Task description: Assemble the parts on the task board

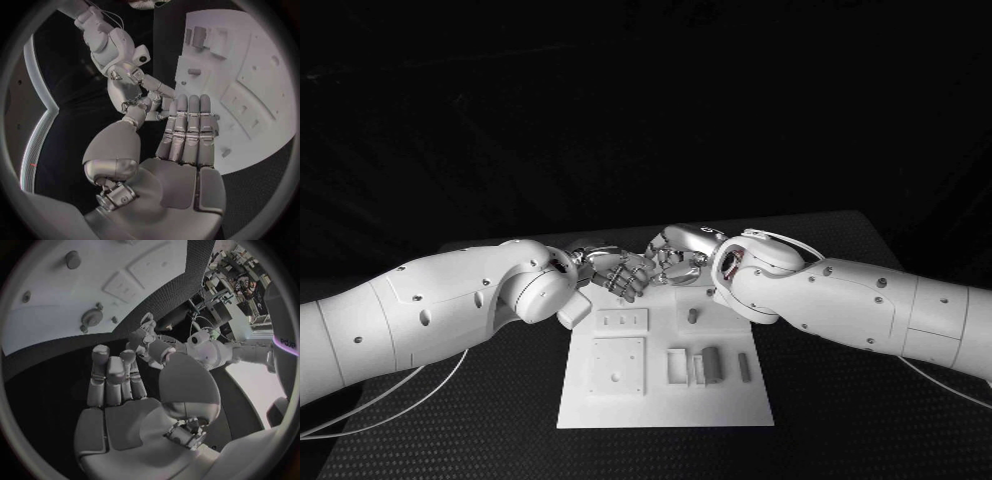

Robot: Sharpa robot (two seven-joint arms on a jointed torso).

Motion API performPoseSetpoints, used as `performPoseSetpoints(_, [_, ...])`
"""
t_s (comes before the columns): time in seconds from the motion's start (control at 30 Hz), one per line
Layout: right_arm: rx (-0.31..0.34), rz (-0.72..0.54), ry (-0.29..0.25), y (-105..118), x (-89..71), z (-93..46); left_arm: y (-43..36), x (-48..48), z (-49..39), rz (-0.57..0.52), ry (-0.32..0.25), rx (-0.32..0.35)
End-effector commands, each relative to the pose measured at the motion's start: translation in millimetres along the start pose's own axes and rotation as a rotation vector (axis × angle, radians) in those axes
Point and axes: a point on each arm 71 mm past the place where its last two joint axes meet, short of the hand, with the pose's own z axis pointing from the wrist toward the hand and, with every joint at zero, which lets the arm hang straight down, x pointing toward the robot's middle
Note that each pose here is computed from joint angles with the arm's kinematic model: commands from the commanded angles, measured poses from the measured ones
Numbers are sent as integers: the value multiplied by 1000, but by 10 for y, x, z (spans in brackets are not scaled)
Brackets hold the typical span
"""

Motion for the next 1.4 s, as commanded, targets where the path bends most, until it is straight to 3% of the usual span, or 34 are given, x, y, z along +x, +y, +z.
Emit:
performPoseSetpoints(0.03, [-41,4,10,100,26,21,-47,59,14,5,24,19])
performPoseSetpoints(1.4, [-52,3,41,175,78,102,-70,115,63,2,50,20])
